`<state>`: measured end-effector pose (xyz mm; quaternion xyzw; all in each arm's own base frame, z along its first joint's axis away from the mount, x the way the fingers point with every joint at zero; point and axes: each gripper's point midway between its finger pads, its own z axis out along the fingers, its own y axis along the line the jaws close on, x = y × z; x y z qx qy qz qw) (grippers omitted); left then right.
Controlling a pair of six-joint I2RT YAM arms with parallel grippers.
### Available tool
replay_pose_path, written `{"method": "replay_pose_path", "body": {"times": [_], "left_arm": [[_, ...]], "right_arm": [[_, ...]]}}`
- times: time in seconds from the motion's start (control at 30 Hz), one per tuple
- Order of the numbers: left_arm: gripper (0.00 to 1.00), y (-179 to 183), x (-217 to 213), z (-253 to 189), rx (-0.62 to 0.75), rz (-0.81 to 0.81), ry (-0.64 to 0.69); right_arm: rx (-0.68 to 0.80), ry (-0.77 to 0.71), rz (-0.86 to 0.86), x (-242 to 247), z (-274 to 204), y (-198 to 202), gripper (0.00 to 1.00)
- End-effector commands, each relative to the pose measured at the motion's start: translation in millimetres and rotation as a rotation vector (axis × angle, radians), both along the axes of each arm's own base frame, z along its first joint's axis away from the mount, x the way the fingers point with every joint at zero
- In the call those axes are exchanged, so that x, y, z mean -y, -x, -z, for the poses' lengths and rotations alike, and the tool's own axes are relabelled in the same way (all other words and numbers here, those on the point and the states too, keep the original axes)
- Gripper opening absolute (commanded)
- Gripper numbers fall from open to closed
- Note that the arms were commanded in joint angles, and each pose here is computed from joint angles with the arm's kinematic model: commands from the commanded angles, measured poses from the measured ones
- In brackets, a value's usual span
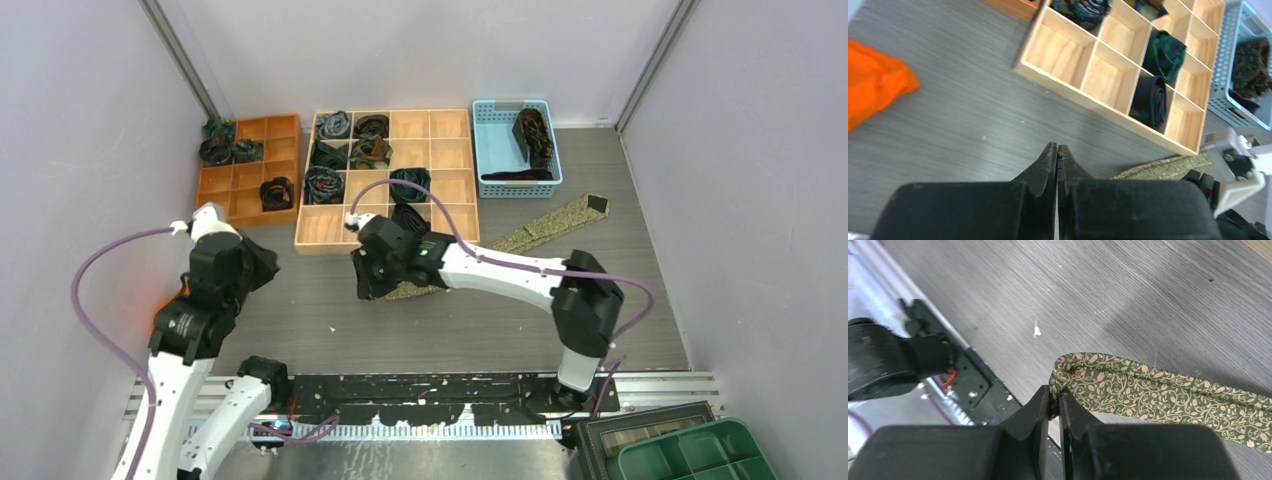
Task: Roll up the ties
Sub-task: Roll the tie at the center of the board.
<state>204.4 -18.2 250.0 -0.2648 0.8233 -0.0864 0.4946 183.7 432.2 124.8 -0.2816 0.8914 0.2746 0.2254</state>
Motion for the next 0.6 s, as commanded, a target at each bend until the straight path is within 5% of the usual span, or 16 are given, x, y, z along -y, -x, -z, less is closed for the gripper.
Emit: {"method": "replay_pose_path", "body": {"times": [0.0,0.23,0.57], "left_arm": [[0.0,-40.5,45.0,-12.1,0.084,0.17,0.107],[0.0,-70.1,85.1,23.8,0.021,0.292,0.172],[0.0,-70.9,148.4,58.8,-0.065,0.441,0.098]], "right_arm": [[-0.083,-0.222,-0.042,1.2,-32.6,3.1,0.18],[-0.124,-0.204,0.087,55.9,0.6,-31.7,0.18],[-0.179,-0.089,0.177,88.2,48.8,-48.1,0.17]]}}
